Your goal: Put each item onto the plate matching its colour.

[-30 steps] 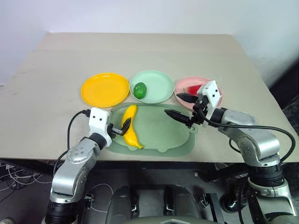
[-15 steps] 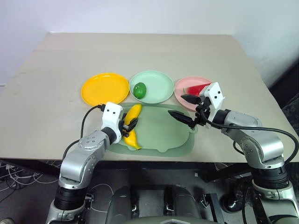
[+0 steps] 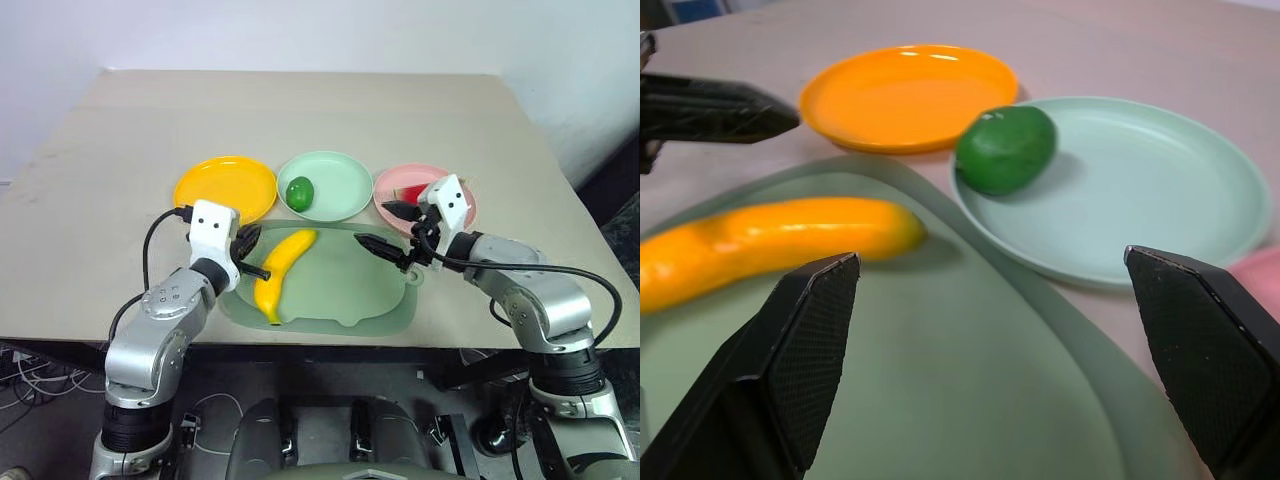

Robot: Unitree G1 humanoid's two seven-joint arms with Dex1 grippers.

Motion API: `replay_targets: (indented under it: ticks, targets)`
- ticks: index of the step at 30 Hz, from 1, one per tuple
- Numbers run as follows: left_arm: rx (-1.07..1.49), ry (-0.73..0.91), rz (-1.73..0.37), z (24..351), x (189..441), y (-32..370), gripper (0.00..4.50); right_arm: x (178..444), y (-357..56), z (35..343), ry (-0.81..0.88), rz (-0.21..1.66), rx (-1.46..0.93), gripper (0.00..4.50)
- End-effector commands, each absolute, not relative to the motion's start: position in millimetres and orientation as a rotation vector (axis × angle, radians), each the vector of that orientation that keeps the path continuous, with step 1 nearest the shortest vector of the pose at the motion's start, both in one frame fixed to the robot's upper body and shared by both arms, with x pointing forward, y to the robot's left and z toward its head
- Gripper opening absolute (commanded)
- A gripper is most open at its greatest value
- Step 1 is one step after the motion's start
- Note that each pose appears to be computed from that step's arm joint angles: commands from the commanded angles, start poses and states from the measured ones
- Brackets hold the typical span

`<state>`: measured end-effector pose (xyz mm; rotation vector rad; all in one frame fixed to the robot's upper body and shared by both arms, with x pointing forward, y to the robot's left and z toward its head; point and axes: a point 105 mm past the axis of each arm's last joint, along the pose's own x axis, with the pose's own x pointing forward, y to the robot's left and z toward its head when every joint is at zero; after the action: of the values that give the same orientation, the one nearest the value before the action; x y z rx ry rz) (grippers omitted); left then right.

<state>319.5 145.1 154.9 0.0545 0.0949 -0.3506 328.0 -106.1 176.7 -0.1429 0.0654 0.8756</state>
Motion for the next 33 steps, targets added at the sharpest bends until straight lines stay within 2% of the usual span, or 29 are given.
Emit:
replay_targets:
  ticks: [1, 2, 5, 10, 16, 25, 33]
  targets:
    - [0.058, 0.091, -0.431, 155, 315, 137, 0.14, 329, -104, 190, 0.005, 0.884, -0.154, 4.5]
    - [0.053, 0.099, -0.461, 154, 313, 134, 0.14, 330, -104, 189, 0.008, 0.879, -0.159, 4.5]
    - [0.015, 0.084, -0.478, 159, 311, 131, 0.71, 331, -105, 189, 0.006, 0.874, -0.167, 4.5]
    - [0.041, 0.11, -0.526, 155, 307, 125, 2.44, 330, -105, 187, 0.007, 0.875, -0.174, 4.5]
    - [0.061, 0.14, -0.45, 149, 314, 127, 4.48, 330, -109, 187, 0.015, 0.863, -0.177, 4.5]
    - [0.057, 0.301, -0.559, 131, 313, 110, 4.48, 331, -113, 184, 0.035, 0.84, -0.176, 4.5]
    - [0.113, 0.429, -0.556, 118, 320, 102, 4.48, 333, -113, 181, 0.07, 0.816, -0.159, 4.5]
